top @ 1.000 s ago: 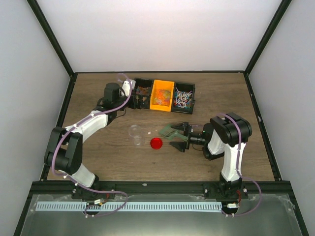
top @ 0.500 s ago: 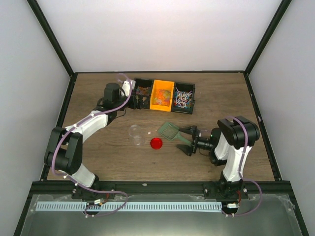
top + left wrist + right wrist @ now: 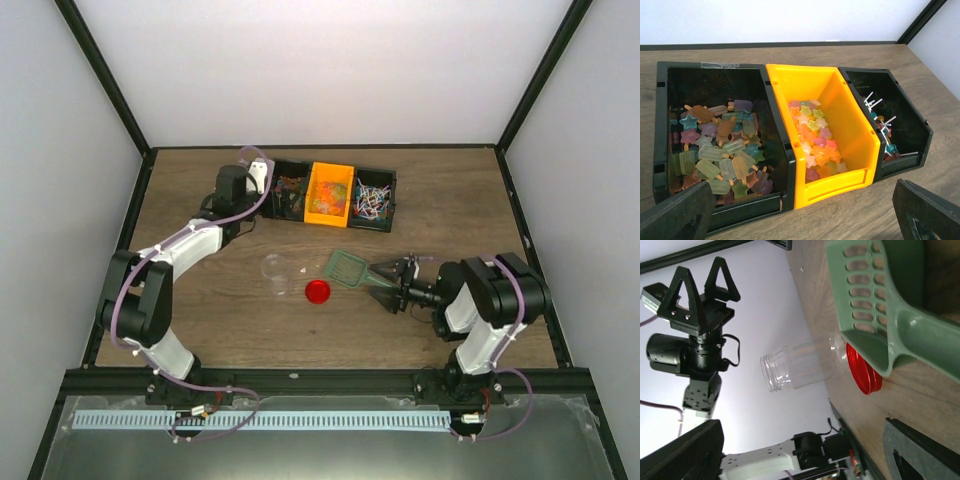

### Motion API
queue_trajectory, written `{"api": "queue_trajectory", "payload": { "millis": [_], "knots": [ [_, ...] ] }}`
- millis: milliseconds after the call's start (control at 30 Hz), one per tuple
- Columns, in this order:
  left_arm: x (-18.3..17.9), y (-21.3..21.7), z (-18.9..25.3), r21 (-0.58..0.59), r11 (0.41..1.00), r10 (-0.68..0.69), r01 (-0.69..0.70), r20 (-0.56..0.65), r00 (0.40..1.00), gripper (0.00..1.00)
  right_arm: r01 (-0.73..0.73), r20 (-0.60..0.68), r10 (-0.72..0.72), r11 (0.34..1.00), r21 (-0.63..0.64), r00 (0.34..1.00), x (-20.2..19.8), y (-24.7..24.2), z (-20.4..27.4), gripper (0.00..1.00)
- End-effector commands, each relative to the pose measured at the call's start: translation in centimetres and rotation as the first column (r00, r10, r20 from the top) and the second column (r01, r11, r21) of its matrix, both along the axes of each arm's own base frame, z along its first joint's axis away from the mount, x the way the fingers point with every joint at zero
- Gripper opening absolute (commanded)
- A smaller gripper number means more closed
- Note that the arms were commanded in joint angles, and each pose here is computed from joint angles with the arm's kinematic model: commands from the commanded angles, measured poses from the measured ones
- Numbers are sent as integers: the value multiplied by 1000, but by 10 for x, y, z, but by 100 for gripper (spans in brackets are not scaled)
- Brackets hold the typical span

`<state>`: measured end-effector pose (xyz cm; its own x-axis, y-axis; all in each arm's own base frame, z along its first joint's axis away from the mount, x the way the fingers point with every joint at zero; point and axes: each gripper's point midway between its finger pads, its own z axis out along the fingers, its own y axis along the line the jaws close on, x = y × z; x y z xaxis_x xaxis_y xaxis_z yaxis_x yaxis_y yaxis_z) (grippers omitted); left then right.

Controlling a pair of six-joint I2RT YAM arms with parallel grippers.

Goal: Pack the candies
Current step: Pick up the spatula from the center of the board.

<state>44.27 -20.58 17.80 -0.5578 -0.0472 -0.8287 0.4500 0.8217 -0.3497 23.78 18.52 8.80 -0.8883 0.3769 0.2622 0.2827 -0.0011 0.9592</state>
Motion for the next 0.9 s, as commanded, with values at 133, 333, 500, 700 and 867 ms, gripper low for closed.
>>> {"api": "queue_trajectory", "payload": {
  "millis": [133,333,500,700,867],
  "knots": [
    [5,1,22,0,1000,11,-11,47,999,100,107,264,0,913,-394,965,32,-21,-1,87],
    [-12,-26,35,-19,997,-70,71,69,995,100,395,507,6,621,-677,862,58,-78,47,88],
    [-36,-70,35,78,992,-109,101,107,988,100,317,446,54,628,-711,893,75,-84,34,64],
    [-56,-95,24,62,982,-183,179,59,981,73,210,391,173,616,-759,904,85,-78,0,17],
    [-78,-118,-1,79,966,-248,248,-10,969,18,149,381,212,672,-725,900,74,-65,-13,58]
  ]
}}
